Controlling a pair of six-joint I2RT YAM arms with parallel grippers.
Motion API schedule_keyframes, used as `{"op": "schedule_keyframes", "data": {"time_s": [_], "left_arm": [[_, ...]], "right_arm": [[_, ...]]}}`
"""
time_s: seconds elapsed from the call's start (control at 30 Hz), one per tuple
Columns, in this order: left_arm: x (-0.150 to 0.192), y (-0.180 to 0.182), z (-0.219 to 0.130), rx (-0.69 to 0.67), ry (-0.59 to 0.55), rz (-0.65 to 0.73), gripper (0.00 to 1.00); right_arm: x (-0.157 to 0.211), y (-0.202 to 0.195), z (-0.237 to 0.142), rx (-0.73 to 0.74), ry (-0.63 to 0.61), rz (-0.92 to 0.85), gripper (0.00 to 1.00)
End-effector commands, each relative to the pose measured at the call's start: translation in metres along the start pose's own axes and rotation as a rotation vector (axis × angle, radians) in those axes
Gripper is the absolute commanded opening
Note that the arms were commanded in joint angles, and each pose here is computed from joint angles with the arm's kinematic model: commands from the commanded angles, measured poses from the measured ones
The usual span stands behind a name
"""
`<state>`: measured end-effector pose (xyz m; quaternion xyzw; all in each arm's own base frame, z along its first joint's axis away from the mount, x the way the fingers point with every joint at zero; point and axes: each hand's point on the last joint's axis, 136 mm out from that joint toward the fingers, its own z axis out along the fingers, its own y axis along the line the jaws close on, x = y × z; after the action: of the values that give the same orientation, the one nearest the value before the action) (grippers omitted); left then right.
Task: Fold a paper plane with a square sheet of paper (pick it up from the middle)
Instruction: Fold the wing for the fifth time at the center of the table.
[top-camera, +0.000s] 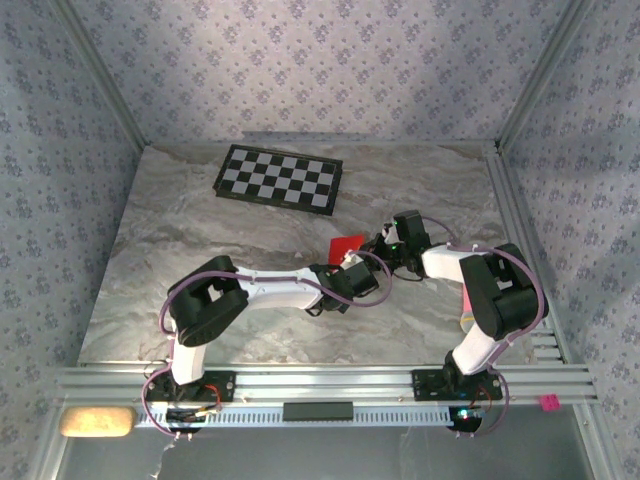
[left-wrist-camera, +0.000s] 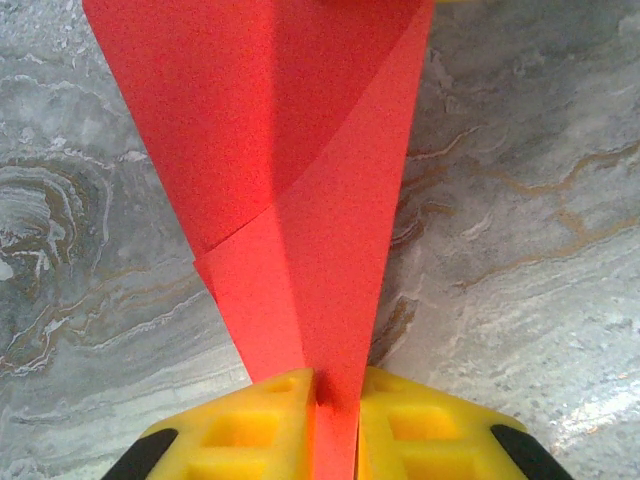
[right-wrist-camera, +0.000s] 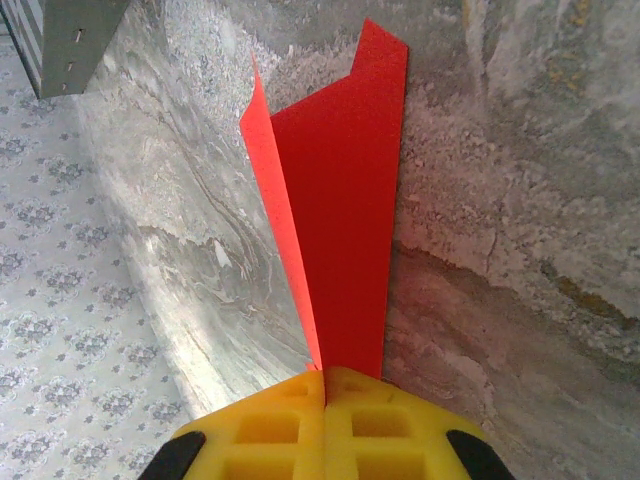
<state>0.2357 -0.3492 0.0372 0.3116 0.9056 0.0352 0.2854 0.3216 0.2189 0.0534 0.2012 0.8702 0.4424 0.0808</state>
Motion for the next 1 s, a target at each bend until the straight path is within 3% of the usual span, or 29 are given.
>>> {"op": "schedule_keyframes", "data": {"time_s": [0.0,0.23,0.47,0.6,0.97], "left_arm": [[0.002,0.004,-0.003,-0.028,-0.006,0.007,0.16],[0.003,0.003,-0.002,-0.026,-0.003,0.007,0.07],[0.001,-0.001,-0.005,0.036,-0.011,-0.061,0.01],[0.0,-0.001,-0.005,0.132,-0.02,-0.172,0.0],[-0.005,-0.004,-0.007,0.401,-0.036,-0.375,0.0]], "right_arm": [[0.003,0.003,-0.003,-0.004,0.001,0.001,0.0],[0.002,0.004,-0.005,-0.005,-0.008,-0.009,0.05],[-0.006,-0.009,-0.028,0.091,-0.072,-0.056,0.27],[-0.013,-0.018,-0.047,0.135,-0.124,-0.066,0.33],[-0.012,-0.02,-0.061,0.119,-0.144,-0.081,0.35]]}}
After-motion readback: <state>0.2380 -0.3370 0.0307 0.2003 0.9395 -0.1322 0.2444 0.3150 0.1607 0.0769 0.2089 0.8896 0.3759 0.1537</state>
